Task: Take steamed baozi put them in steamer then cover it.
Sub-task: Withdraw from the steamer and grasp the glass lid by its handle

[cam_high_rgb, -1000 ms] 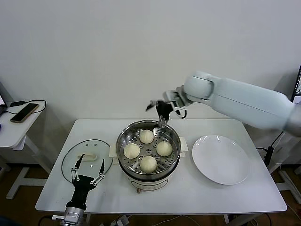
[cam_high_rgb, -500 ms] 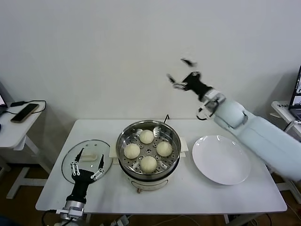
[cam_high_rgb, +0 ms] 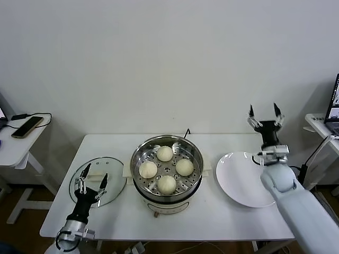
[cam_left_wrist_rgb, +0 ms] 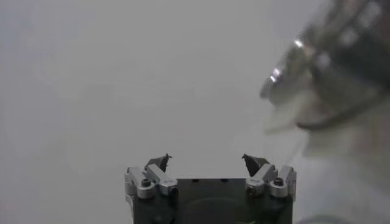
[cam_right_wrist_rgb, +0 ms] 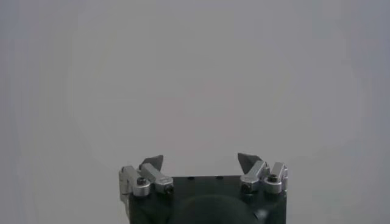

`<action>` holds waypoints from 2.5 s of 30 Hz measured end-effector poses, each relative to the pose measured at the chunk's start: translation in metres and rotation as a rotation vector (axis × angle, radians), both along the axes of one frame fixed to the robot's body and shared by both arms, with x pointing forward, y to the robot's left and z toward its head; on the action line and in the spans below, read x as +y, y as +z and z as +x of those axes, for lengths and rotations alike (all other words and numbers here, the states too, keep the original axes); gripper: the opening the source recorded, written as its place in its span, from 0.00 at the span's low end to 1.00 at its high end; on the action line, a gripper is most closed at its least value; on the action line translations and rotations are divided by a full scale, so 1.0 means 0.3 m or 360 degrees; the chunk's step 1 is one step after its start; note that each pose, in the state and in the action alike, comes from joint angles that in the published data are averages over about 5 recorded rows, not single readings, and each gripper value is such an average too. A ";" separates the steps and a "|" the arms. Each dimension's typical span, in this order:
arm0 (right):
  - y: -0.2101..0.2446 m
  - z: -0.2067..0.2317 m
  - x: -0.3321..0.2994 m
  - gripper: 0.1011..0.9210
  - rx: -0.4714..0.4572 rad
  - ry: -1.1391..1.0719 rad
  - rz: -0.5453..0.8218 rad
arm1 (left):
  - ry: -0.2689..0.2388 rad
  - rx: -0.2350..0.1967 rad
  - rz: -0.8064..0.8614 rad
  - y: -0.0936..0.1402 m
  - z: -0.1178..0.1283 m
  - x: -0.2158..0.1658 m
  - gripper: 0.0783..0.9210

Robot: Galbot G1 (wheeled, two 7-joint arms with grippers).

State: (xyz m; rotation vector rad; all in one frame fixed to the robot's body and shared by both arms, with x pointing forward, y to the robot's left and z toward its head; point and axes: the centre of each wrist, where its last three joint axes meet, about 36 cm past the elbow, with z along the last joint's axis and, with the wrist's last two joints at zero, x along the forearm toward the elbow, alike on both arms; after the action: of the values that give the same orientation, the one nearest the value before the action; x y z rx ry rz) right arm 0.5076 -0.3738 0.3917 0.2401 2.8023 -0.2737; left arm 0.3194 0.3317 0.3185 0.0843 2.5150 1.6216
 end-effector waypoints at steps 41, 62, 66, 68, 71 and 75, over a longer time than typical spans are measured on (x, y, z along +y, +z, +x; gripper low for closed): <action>-0.378 -0.450 -0.021 0.88 0.0331 -0.0226 0.0024 | 0.0093 0.0115 0.1042 -0.231 0.229 0.173 0.88; -0.396 -0.467 -0.021 0.88 0.0344 -0.0229 -0.0001 | 0.0171 0.0128 0.1021 -0.236 0.331 0.120 0.88; -0.400 -0.471 -0.019 0.88 0.0346 -0.0229 -0.0003 | 0.0184 0.0138 0.1014 -0.240 0.344 0.113 0.87; -0.402 -0.471 -0.018 0.88 0.0346 -0.0228 -0.0003 | 0.0189 0.0147 0.1012 -0.243 0.350 0.111 0.82; -0.402 -0.470 -0.016 0.88 0.0344 -0.0228 -0.0004 | 0.0192 0.0163 0.1011 -0.248 0.353 0.111 0.72; -0.401 -0.467 -0.015 0.88 0.0341 -0.0224 -0.0008 | 0.0195 0.0182 0.1005 -0.258 0.351 0.115 0.59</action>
State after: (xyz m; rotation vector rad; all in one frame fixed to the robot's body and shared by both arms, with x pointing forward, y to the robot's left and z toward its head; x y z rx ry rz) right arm 0.3675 -0.3782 0.2715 0.4319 3.0002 -0.3588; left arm 0.4248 0.3661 0.2411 0.0930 2.0082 2.4614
